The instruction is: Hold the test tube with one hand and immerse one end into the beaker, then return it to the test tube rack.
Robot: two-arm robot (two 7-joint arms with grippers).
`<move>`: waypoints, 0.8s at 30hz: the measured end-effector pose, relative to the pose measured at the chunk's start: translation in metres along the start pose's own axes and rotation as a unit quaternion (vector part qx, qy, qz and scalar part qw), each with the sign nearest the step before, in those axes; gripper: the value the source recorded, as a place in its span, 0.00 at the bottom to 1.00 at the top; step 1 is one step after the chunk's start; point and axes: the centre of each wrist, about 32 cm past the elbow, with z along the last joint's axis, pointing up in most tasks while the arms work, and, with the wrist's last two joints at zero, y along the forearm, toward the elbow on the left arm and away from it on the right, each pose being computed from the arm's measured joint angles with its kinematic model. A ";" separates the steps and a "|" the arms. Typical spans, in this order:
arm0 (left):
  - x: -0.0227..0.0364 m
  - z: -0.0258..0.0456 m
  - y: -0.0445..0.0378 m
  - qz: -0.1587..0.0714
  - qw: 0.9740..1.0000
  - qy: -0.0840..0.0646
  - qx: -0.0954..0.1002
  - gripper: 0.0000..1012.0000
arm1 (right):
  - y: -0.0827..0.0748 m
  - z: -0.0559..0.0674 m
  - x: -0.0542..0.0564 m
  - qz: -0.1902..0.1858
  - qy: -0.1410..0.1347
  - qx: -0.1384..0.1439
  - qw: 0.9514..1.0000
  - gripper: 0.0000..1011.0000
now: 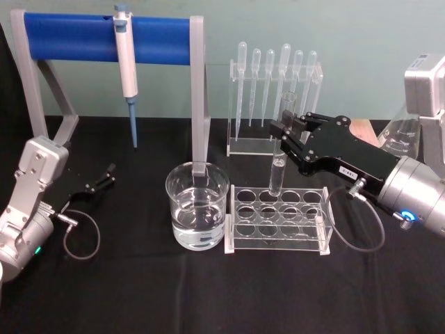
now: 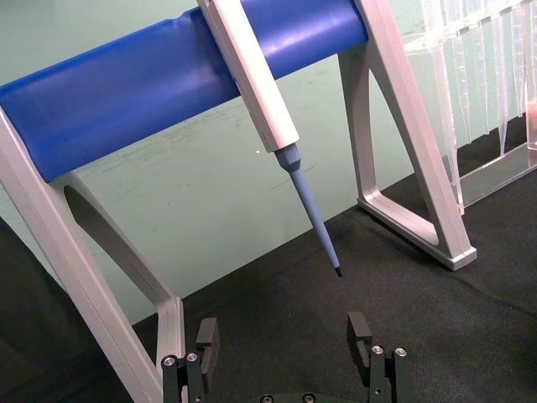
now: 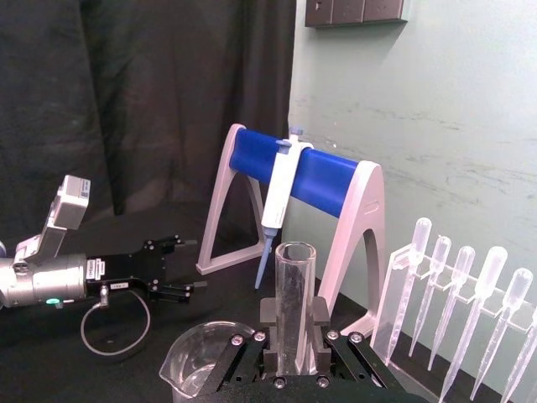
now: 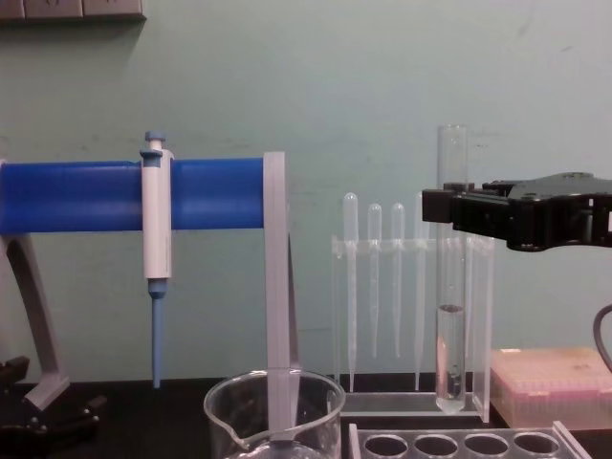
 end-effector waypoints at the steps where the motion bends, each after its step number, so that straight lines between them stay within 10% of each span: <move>1: 0.0000 0.0000 0.0000 0.000 1.000 0.000 0.000 0.99 | 0.000 0.000 0.000 0.000 0.000 0.000 1.000 0.22; 24: 0.0000 0.0000 0.0000 0.000 1.000 0.000 0.000 0.99 | 0.000 0.000 0.000 0.000 0.000 0.000 1.000 0.22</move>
